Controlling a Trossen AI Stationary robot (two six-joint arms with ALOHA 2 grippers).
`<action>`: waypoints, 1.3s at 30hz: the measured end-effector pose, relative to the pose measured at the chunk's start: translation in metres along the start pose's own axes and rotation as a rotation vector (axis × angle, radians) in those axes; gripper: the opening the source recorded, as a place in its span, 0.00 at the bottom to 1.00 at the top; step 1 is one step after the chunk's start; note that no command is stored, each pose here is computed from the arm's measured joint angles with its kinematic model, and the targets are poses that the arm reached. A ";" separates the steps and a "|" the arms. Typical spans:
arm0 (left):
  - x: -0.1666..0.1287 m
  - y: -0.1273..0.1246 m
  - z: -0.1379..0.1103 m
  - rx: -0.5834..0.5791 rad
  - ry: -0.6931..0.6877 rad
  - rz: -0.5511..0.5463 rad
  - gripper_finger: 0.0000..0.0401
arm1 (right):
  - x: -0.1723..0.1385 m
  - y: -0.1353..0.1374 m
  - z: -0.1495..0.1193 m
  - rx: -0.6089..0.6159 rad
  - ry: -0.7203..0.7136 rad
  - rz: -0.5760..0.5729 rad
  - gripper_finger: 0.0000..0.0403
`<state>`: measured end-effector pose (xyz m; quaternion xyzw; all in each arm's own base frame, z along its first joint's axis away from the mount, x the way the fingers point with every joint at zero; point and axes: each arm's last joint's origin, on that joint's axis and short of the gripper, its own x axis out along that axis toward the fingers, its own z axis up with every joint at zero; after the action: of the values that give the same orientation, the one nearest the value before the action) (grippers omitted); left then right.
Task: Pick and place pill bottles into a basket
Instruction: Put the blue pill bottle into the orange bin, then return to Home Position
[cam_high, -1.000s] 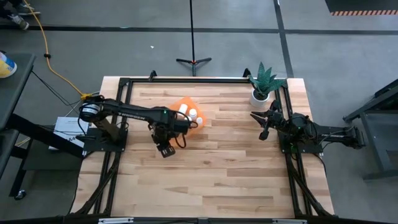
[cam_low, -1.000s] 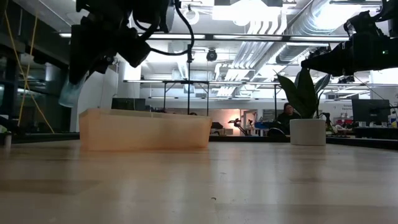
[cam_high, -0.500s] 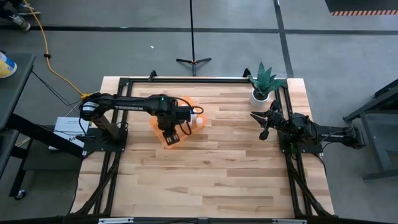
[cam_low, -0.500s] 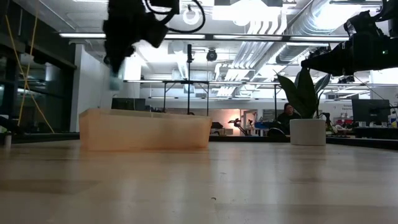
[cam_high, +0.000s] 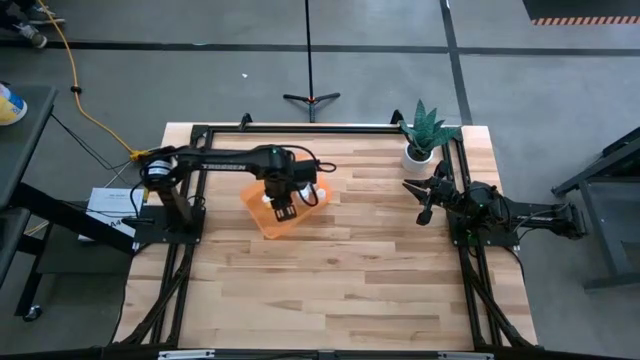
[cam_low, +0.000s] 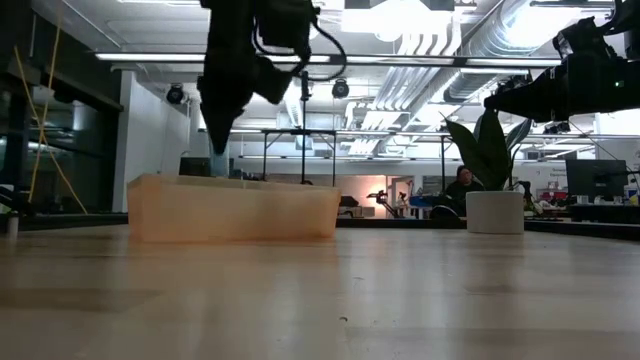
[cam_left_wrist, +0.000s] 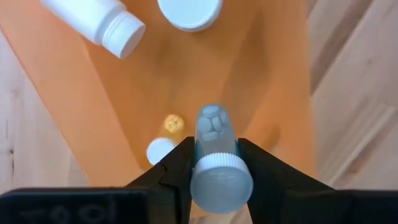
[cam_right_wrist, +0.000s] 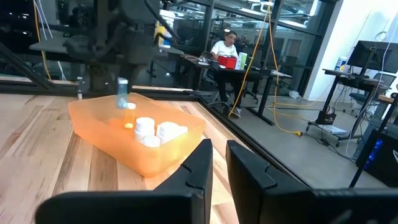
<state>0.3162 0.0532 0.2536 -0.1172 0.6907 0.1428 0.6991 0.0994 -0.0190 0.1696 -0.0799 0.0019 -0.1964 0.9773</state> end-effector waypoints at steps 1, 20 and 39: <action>0.003 0.002 0.002 0.001 0.007 0.002 0.36 | 0.000 0.000 0.000 0.000 0.000 0.000 0.10; 0.062 0.005 0.031 0.071 0.120 0.015 0.39 | 0.000 0.000 -0.001 -0.002 0.006 0.001 0.10; 0.019 0.009 0.027 0.059 0.081 0.065 0.56 | 0.000 0.000 -0.001 -0.019 0.007 0.001 0.09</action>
<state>0.3382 0.0720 0.2357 -0.0797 0.7258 0.1399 0.6688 0.0994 -0.0191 0.1689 -0.0886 0.0072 -0.1961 0.9766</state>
